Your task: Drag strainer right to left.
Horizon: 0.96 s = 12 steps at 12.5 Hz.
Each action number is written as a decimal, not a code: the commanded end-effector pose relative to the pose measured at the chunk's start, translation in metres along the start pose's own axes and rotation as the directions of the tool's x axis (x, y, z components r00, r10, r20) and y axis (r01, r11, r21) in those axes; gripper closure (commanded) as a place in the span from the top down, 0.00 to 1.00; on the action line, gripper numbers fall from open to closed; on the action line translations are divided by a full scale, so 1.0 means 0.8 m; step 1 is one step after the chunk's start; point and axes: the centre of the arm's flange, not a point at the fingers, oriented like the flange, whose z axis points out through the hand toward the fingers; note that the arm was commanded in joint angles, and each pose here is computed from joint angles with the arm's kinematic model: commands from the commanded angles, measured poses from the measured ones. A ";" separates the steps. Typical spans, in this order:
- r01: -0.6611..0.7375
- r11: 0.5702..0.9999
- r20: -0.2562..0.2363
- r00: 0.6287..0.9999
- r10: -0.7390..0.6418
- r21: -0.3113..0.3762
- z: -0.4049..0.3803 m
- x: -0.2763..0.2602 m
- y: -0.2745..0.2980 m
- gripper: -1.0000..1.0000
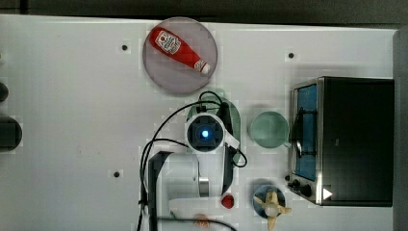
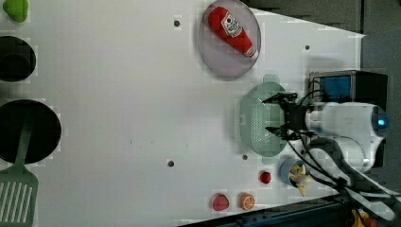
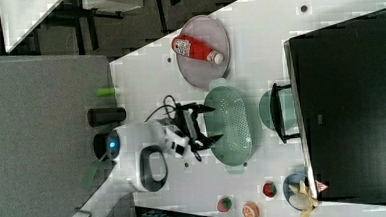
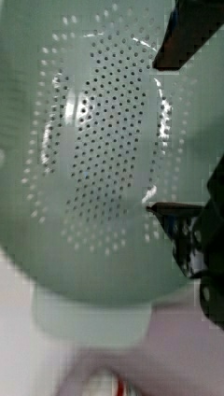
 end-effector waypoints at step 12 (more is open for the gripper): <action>-0.073 0.996 0.048 0.996 0.075 -0.052 0.077 -0.106 0.004 1.00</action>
